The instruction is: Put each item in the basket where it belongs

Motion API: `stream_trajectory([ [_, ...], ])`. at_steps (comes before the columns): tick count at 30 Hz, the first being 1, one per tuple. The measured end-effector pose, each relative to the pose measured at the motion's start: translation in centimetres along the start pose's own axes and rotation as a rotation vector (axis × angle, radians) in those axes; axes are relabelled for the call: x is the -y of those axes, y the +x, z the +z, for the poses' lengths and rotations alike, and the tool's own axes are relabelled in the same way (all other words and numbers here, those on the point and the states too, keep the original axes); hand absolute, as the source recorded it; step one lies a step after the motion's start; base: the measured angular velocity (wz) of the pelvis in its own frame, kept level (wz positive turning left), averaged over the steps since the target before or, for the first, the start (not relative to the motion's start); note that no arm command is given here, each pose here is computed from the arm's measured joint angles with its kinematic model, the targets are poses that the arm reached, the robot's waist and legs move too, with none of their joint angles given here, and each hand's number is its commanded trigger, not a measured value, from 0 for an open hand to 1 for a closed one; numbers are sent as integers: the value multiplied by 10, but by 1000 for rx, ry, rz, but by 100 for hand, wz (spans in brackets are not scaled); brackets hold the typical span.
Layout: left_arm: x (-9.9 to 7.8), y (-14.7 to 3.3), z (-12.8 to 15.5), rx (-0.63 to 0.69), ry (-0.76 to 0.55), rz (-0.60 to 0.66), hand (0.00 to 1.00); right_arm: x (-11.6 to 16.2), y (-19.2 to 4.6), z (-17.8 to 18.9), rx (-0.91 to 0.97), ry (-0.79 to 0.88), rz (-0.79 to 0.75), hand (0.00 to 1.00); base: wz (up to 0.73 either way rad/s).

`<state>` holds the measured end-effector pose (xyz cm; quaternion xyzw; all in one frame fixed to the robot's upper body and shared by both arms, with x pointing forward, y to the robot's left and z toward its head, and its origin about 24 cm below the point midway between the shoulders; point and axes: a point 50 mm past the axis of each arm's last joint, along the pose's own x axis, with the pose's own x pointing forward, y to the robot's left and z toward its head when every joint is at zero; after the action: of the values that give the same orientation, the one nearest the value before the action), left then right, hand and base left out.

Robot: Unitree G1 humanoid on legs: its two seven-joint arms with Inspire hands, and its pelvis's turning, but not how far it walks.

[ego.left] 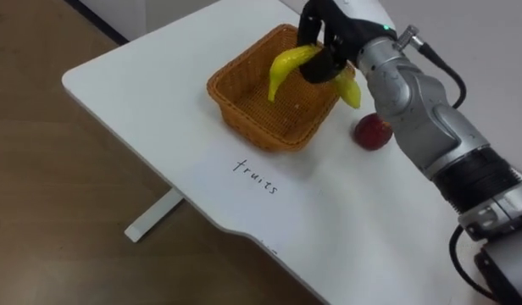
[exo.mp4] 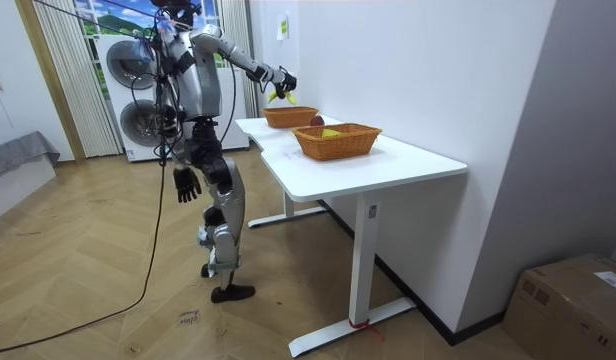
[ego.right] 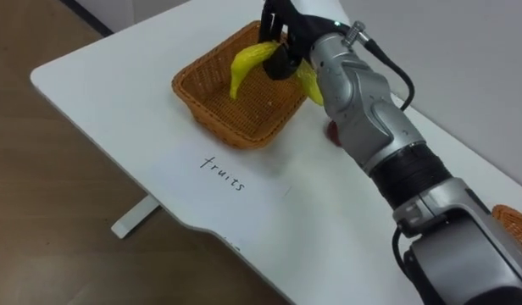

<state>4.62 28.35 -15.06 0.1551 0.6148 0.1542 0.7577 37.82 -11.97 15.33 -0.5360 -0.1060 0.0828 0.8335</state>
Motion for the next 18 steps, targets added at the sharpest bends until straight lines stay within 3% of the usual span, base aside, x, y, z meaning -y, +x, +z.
stream_trajectory([
  [18,-1,-1,1,7,0,-18,0,-8,1,3,1,0,25,0,4],
])
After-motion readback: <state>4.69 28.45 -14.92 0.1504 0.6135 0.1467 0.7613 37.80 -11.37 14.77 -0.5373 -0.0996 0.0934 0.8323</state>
